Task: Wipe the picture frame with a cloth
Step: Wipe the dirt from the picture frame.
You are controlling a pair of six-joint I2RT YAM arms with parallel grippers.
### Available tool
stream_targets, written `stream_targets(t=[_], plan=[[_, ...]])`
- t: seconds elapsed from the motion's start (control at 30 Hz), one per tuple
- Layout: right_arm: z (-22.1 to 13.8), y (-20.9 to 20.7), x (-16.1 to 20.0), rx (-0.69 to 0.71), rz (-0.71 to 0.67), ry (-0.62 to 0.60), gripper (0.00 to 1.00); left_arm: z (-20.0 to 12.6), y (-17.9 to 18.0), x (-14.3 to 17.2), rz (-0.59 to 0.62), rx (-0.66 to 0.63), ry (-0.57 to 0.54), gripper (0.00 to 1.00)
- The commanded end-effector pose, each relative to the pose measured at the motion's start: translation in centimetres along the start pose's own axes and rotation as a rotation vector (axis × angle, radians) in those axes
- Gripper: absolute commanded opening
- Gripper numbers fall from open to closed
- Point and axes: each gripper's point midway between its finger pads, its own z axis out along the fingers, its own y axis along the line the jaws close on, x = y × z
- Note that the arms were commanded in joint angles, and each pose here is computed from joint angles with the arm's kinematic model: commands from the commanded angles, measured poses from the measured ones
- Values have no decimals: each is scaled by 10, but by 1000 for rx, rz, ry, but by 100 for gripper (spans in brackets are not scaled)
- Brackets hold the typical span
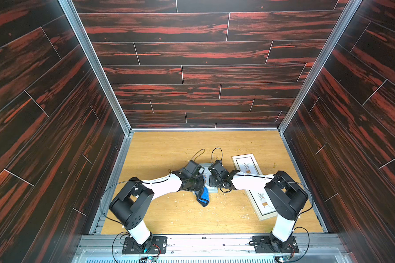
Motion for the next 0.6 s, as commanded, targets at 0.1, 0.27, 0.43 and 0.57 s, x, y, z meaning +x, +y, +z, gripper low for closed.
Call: stream_targets(t=[0.1, 0.27, 0.43, 0.57], plan=[[-1, -16, -4, 58, 7, -14, 8, -16, 53, 2, -42, -131, -2, 0], [1, -15, 2, 39, 21, -3, 8, -12, 46, -5, -42, -93, -3, 0], [-1, -12, 2, 27, 18, -2, 8, 13, 17, -38, -91, 9, -52, 0], [-3, -12, 2, 33, 10, -3, 8, 17, 22, -83, -91, -30, -136, 0]])
